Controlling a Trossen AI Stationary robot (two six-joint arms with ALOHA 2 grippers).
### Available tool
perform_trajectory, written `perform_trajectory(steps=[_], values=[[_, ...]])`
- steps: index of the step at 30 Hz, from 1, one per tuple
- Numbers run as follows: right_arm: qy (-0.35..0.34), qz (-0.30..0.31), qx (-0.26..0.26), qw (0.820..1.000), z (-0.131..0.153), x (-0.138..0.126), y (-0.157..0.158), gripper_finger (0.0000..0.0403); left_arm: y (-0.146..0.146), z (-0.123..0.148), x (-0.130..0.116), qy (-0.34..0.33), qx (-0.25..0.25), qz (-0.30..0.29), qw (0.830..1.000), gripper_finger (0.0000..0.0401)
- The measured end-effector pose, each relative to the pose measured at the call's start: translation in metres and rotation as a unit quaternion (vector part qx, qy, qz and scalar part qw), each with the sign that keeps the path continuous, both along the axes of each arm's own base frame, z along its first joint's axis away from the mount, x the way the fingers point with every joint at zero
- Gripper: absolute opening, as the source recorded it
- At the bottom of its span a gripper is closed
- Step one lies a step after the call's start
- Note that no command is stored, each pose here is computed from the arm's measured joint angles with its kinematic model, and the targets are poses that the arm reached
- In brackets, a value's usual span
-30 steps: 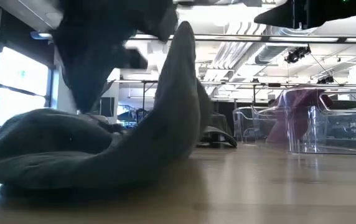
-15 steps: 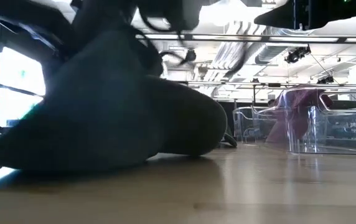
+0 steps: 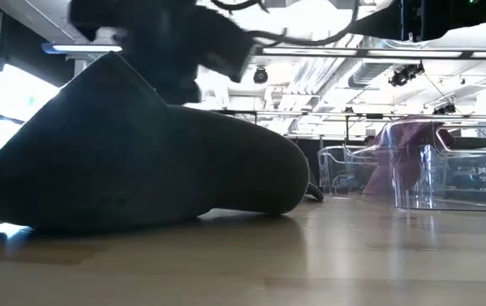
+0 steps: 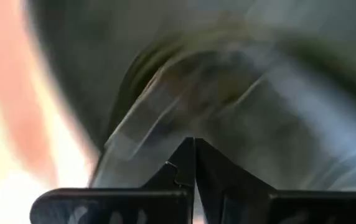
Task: Pick & Place hat
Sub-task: Put the bottom gray cap into the bottom transparent bin
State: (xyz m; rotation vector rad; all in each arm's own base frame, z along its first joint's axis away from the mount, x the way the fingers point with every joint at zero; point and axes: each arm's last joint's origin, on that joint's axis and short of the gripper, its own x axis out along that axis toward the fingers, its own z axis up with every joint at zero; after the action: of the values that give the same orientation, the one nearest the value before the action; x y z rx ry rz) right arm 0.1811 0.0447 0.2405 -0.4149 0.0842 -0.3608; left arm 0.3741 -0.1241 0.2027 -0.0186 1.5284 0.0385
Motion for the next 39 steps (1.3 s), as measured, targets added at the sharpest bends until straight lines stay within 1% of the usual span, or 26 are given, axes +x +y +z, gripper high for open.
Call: perform_trajectory(steps=[2, 4, 6, 8, 10, 14, 16, 18, 20, 22, 24, 26, 27, 29, 31, 33, 35, 37, 39], values=[[-0.002, 0.0, 0.008, 1.0, 0.0, 0.0, 0.0, 0.0011, -0.002, 0.0, 0.006, -0.027, -0.016, 0.016, 0.999, 0.0], [-0.001, 0.0, 0.009, 1.0, -0.001, 0.0, 0.0, 0.0011, -0.002, -0.001, 0.018, -0.08, -0.037, 0.046, 0.995, 0.0], [-0.001, 0.0, 0.009, 1.0, -0.001, 0.0, 0.0, 0.0011, 0.001, -0.002, 0.035, -0.14, -0.064, 0.061, 0.986, 0.0], [-0.001, 0.0, 0.009, 1.0, -0.001, 0.0, 0.0, 0.0011, 0.008, 0.002, 0.048, -0.196, -0.083, 0.06, 0.975, 0.0], [-0.002, 0.001, 0.012, 1.0, -0.001, 0.0, 0.0, 0.0011, 0.018, 0.009, 0.056, -0.23, -0.093, 0.058, 0.967, 0.0], [-0.002, 0.001, 0.017, 1.0, -0.001, 0.0, 0.0, 0.0011, 0.039, 0.021, 0.042, -0.187, -0.072, 0.067, 0.977, 0.0], [0.003, 0.001, 0.016, 1.0, -0.002, 0.0, 0.0, 0.0011, 0.043, 0.023, 0.027, -0.128, -0.045, 0.065, 0.989, 0.0], [0.014, 0.001, 0.012, 1.0, -0.004, 0.0, 0.0, 0.0011, 0.041, 0.021, 0.014, -0.069, -0.026, 0.052, 0.996, 0.0], [0.021, 0.001, 0.009, 1.0, -0.006, 0.0, 0.0, 0.0011, 0.033, 0.019, 0.005, -0.033, -0.018, 0.018, 0.999, 0.0], [0.021, 0.001, 0.009, 1.0, -0.006, 0.0, 0.0, 0.0011, 0.024, 0.012, -0.001, -0.014, -0.032, -0.021, 0.999, 0.0], [0.022, 0.002, 0.009, 1.0, -0.006, 0.0, 0.0, 0.0011, 0.018, 0.0, -0.004, -0.012, -0.075, -0.043, 0.996, 0.0], [0.021, 0.003, 0.009, 1.0, -0.006, 0.0, 0.0, 0.0011, 0.017, -0.015, -0.007, -0.006, -0.104, -0.039, 0.994, 0.0], [0.021, 0.005, 0.009, 1.0, -0.006, 0.0, 0.0, 0.0011, 0.018, -0.022, -0.009, -0.005, -0.1, -0.028, 0.995, 0.0], [0.021, 0.005, 0.009, 1.0, -0.006, 0.0, 0.0, 0.0011, 0.028, -0.034, -0.015, 0.016, -0.058, 0.02, 0.998, 0.0], [0.021, 0.005, 0.009, 1.0, -0.006, 0.0, 0.0, 0.0011, 0.042, -0.042, -0.023, 0.04, -0.002, 0.084, 0.996, 0.0], [0.021, 0.005, 0.009, 1.0, -0.006, 0.0, 0.0, 0.0011, 0.057, -0.047, -0.03, 0.063, 0.056, 0.15, 0.985, 0.0], [0.021, 0.005, 0.009, 1.0, -0.006, 0.0, 0.0, 0.0011, 0.071, -0.048, -0.036, 0.077, 0.113, 0.204, 0.969, 0.0], [0.021, 0.005, 0.01, 1.0, -0.006, 0.0, 0.0, 0.0011, 0.079, -0.046, -0.039, 0.085, 0.156, 0.226, 0.958, 0.0], [0.021, 0.005, 0.01, 1.0, -0.006, 0.0, 0.0, 0.0011, 0.082, -0.042, -0.039, 0.087, 0.171, 0.228, 0.955, 0.0]])
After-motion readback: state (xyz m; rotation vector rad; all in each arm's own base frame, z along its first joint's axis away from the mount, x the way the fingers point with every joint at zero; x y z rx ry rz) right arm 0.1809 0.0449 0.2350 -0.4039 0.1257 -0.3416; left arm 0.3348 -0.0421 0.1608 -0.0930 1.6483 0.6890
